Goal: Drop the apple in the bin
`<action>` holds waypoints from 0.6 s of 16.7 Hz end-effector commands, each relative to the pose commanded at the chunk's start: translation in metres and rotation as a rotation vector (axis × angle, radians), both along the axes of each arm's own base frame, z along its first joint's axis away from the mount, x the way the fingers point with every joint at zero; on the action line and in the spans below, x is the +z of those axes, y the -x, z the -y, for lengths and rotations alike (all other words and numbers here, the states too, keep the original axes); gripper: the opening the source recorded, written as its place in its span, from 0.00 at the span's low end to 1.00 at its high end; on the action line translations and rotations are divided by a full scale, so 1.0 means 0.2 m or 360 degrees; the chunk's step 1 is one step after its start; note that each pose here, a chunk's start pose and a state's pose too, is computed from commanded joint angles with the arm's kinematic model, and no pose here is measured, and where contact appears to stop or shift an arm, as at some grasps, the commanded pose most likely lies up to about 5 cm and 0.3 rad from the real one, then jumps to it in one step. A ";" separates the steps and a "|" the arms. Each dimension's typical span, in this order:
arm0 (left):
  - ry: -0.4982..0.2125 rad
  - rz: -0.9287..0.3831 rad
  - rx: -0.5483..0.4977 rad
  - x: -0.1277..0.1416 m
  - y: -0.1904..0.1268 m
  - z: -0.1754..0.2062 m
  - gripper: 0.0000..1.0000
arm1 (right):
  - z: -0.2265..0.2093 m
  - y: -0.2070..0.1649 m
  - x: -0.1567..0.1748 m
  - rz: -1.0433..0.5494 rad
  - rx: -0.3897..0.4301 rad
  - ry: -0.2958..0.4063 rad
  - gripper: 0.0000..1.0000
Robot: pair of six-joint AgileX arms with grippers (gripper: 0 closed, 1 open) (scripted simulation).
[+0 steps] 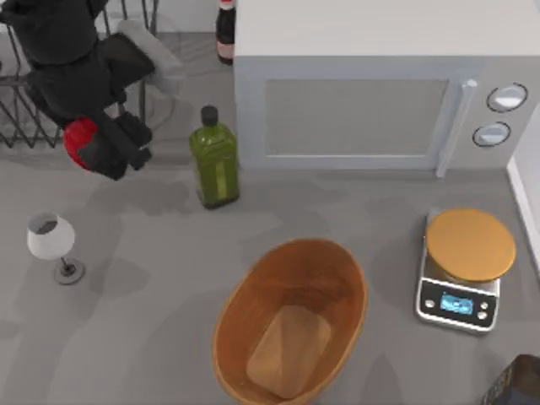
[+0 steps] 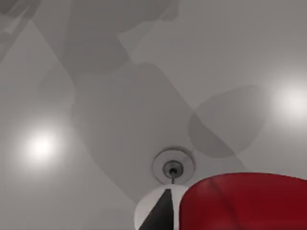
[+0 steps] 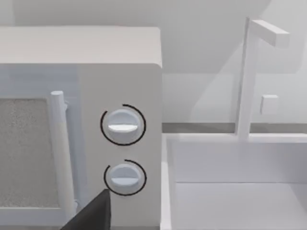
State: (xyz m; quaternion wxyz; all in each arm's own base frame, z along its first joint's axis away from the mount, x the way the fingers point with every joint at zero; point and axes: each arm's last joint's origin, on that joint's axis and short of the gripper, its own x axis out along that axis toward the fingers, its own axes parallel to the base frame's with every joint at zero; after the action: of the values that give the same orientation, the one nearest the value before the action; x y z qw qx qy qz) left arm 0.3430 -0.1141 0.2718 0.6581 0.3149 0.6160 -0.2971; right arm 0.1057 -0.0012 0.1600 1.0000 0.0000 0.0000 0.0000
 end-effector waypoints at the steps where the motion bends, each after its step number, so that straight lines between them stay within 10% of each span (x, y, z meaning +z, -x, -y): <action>1: -0.0018 -0.0002 -0.0174 0.00 0.06 0.17 0.00 | 0.00 0.00 0.00 0.0000 0.0000 0.0000 1.00; 6: -0.0112 -0.0003 -0.0896 0.00 0.48 0.77 0.00 | 0.00 0.00 0.00 0.0000 0.0000 0.0000 1.00; 10: -0.0167 -0.0006 -0.1160 -0.01 0.69 0.93 0.00 | 0.00 0.00 0.00 0.0000 0.0000 0.0000 1.00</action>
State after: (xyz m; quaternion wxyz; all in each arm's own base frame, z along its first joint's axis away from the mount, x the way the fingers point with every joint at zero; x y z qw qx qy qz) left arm 0.2044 -0.3007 0.2702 0.4908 0.5465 0.4790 -0.4806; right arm 0.1057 -0.0012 0.1600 1.0000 0.0000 0.0000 0.0000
